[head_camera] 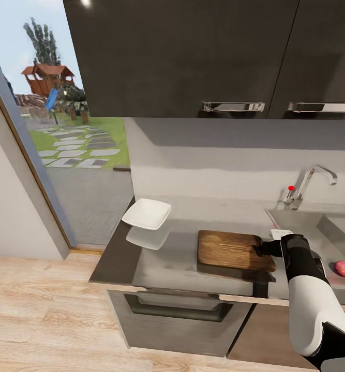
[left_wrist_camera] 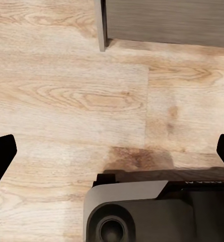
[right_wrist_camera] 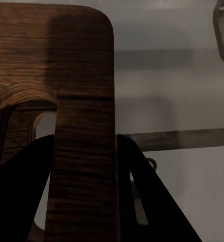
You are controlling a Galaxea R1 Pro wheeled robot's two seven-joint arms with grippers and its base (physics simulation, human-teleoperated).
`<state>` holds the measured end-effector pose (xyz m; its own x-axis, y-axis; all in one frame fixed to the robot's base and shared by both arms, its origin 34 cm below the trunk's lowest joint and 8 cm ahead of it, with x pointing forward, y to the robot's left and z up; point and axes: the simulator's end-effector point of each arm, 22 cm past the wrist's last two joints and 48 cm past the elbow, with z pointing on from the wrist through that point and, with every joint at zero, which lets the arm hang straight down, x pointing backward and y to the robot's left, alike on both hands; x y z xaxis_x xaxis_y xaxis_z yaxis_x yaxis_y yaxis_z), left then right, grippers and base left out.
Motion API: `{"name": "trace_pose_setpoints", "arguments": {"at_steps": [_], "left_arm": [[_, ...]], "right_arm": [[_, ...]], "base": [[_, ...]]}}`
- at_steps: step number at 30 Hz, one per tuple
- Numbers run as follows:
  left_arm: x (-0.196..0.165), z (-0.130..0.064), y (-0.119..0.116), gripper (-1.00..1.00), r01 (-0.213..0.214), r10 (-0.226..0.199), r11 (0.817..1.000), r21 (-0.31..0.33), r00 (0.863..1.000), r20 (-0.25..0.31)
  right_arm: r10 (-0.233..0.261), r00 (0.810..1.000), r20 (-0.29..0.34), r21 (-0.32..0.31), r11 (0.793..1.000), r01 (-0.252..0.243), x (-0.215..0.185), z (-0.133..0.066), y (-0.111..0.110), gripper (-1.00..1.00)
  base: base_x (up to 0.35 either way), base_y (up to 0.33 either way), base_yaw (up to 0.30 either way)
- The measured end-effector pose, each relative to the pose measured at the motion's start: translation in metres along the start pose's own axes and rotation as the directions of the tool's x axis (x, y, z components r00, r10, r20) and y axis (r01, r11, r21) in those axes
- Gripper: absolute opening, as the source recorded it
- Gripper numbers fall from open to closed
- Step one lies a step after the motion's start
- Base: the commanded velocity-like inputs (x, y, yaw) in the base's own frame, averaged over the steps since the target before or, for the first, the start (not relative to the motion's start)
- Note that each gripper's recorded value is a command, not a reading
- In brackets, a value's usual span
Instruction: In the kitchen, take the Vidalia onion out of the sink, dice it on the chopping board with the paring knife, put the diced onion into the bowl on the countertop, then place both the paring knife and the chopping board into the sink.
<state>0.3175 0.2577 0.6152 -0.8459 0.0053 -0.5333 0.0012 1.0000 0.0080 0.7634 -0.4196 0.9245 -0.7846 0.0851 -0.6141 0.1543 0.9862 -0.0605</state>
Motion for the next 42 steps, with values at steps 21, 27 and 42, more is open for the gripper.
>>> {"name": "trace_pose_setpoints", "arguments": {"at_steps": [21, 27, 42], "left_arm": [[0.0, 0.0, 0.0, 1.0, 0.0, 0.0, 1.0, 0.0, 1.0, 0.0], [0.0, 0.0, 0.0, 1.0, 0.0, 0.0, 1.0, 0.0, 1.0, 0.0], [-0.001, 0.0, 0.001, 1.0, 0.0, 0.0, 1.0, -0.002, 1.0, 0.002]], "right_arm": [[-0.005, 1.0, 0.008, 0.003, 1.0, 0.005, -0.002, 0.0, -0.001, -1.0], [-0.036, 0.998, 0.05, 0.015, 0.999, 0.036, -0.011, 0.0, -0.004, -1.0], [-0.026, 0.998, 0.058, 0.016, 1.0, 0.025, -0.012, 0.0, -0.005, -1.0]], "base": [[0.0, 0.0, 0.0], [0.0, 0.0, 0.0], [0.0, 0.0, -0.007]]}}
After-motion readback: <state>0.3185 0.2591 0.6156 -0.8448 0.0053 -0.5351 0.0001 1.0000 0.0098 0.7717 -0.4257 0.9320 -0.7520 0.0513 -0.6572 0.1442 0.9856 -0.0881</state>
